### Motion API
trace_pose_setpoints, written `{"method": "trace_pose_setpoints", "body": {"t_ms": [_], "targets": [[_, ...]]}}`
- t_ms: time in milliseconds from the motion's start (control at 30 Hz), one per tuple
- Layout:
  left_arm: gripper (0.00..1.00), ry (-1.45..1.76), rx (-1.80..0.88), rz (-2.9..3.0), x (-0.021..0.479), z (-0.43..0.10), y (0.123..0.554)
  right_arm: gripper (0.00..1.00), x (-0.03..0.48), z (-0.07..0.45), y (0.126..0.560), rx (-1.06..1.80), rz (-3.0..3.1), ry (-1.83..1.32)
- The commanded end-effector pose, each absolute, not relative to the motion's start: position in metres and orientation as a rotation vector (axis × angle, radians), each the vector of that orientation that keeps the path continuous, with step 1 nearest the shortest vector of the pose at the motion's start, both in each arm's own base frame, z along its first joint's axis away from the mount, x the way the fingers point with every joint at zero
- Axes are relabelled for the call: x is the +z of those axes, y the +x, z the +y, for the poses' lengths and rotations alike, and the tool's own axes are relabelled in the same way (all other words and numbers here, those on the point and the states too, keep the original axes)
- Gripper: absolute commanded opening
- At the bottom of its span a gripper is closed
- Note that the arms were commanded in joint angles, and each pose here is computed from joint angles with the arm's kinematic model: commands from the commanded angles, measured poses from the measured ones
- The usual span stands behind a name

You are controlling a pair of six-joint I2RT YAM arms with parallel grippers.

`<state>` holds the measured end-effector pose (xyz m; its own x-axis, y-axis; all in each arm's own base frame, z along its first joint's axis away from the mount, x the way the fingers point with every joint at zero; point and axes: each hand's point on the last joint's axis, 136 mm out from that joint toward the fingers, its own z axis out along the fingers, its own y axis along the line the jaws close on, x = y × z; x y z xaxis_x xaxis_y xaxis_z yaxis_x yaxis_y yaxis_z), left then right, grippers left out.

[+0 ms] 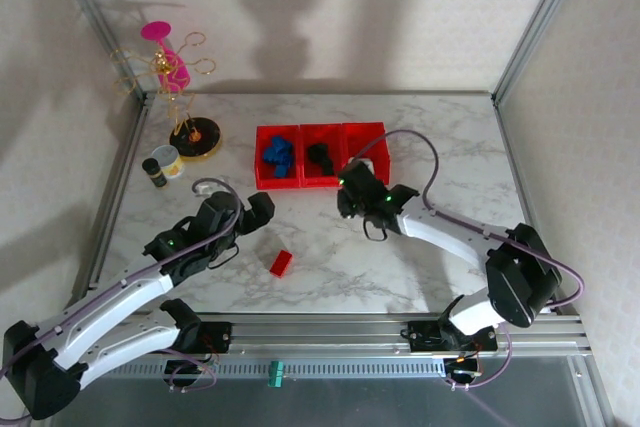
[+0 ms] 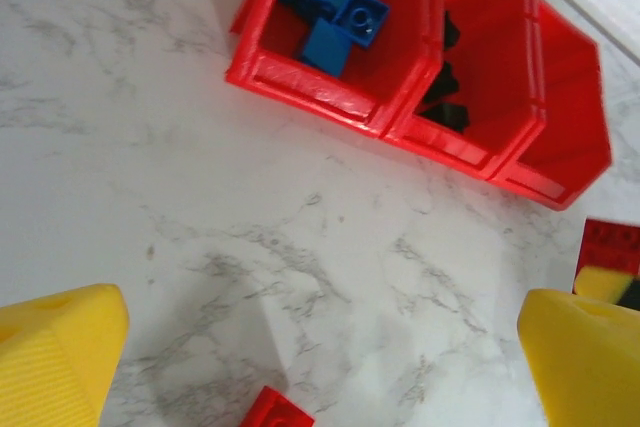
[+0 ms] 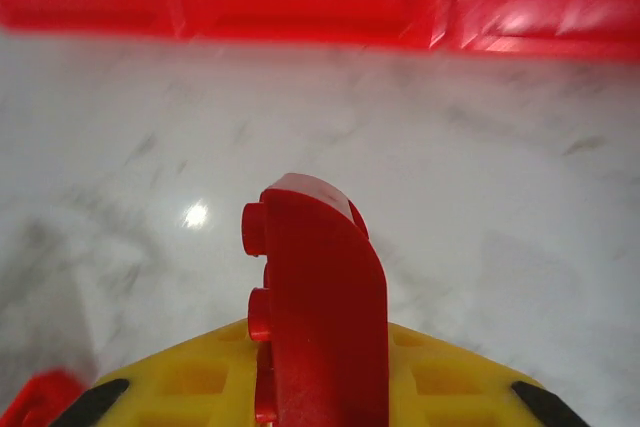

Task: Sort the legos into containers by color
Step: Place the lego in the container.

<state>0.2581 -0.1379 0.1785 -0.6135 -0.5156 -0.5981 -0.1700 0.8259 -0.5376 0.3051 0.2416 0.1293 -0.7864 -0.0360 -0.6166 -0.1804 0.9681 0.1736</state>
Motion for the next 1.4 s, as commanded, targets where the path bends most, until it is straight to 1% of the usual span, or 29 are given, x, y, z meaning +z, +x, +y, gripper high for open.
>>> {"method": "trace_pose_setpoints", "body": {"t_ms": [0, 33, 267, 600, 733, 767, 867, 1033, 1200, 1367], "targets": [[1.00, -0.432, -0.654, 2.154, 0.203, -0.159, 0.270, 0.25, 0.153, 0.231, 0.345, 0.259, 2.357, -0.122], [1.00, -0.421, -0.660, 2.157, 0.203, -0.163, 0.273, 0.25, 0.153, 0.219, 0.361, 0.242, 2.348, -0.077], [1.00, -0.377, -0.665, 2.175, 0.204, -0.184, 0.285, 0.25, 0.141, 0.202, 0.422, 0.118, 2.332, -0.061], [1.00, -0.366, -0.656, 2.162, 0.209, -0.191, 0.293, 0.28, 0.121, 0.206, 0.491, 0.089, 2.327, -0.063], [1.00, -0.369, -0.634, 2.159, 0.212, -0.188, 0.293, 0.35, 0.111, 0.210, 0.511, 0.065, 2.347, -0.067], [1.00, -0.372, -0.630, 2.156, 0.212, -0.186, 0.293, 0.36, 0.111, 0.211, 0.513, 0.064, 2.345, -0.072], [1.00, -0.370, -0.613, 2.150, 0.214, -0.182, 0.292, 0.46, 0.121, 0.212, 0.515, 0.076, 2.324, -0.068], [1.00, -0.363, -0.603, 2.141, 0.218, -0.181, 0.292, 0.50, 0.145, 0.216, 0.501, 0.118, 2.296, -0.073], [1.00, -0.370, -0.603, 2.127, 0.222, -0.178, 0.291, 0.55, 0.167, 0.229, 0.467, 0.174, 2.277, -0.103], [1.00, -0.385, -0.589, 2.116, 0.225, -0.169, 0.286, 0.57, 0.173, 0.247, 0.426, 0.234, 2.285, -0.159]]}}
